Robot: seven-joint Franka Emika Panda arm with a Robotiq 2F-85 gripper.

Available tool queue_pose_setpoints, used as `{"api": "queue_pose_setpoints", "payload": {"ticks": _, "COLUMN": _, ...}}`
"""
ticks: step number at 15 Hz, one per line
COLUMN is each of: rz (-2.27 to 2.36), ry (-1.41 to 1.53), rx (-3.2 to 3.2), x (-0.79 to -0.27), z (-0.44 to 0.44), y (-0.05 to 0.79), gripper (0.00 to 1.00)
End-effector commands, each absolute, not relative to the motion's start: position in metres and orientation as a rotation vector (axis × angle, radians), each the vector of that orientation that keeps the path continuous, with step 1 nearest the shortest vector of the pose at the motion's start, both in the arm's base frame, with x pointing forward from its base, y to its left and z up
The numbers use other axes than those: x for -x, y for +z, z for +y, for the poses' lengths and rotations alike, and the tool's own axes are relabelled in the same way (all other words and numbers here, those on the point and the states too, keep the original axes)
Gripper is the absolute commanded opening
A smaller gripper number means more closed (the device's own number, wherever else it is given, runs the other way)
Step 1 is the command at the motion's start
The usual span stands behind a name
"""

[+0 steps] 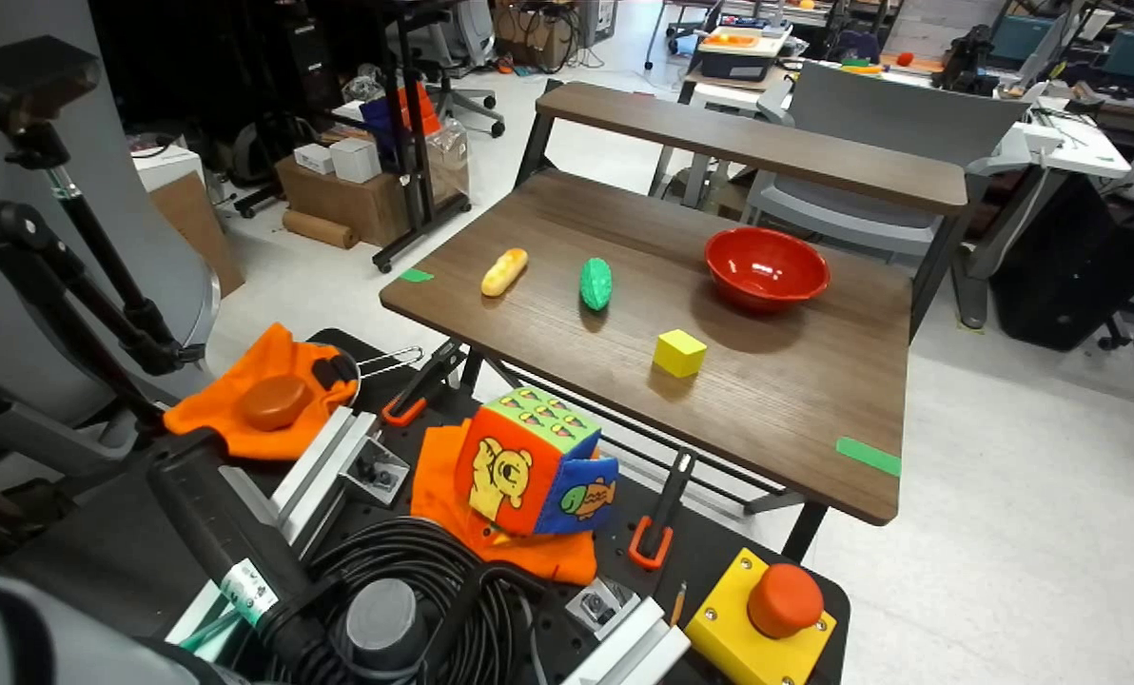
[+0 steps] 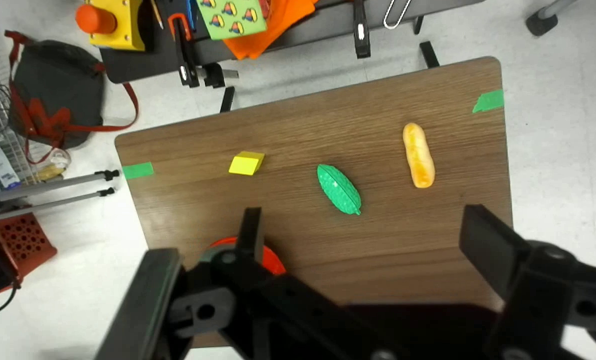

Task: Move the green object to the left

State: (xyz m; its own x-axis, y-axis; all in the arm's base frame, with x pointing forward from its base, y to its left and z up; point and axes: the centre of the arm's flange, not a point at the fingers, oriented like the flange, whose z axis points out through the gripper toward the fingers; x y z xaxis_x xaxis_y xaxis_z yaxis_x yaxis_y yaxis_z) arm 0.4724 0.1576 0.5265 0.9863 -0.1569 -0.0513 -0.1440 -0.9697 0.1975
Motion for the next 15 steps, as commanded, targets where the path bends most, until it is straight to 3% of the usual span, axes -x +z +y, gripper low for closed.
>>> {"api": "queue_pose_setpoints", "payload": {"ticks": 1, "rz": -0.134, "ry": -0.048, "rx": -2.943, "x": -0.511, "z": 0.15, "y": 0.478, "gripper": 1.0}}
{"api": "queue_pose_setpoints", "payload": {"ticks": 8, "rz": 0.057, "ry": 0.019, "rx": -2.946, "x": -0.586, "z": 0.139, "y": 0.355, "gripper": 1.0}}
{"api": "queue_pose_setpoints", "payload": {"ticks": 15, "rz": 0.386, "ry": -0.122, "rx": -2.888, "x": -0.62, "z": 0.137, "y": 0.242, "gripper": 1.0}}
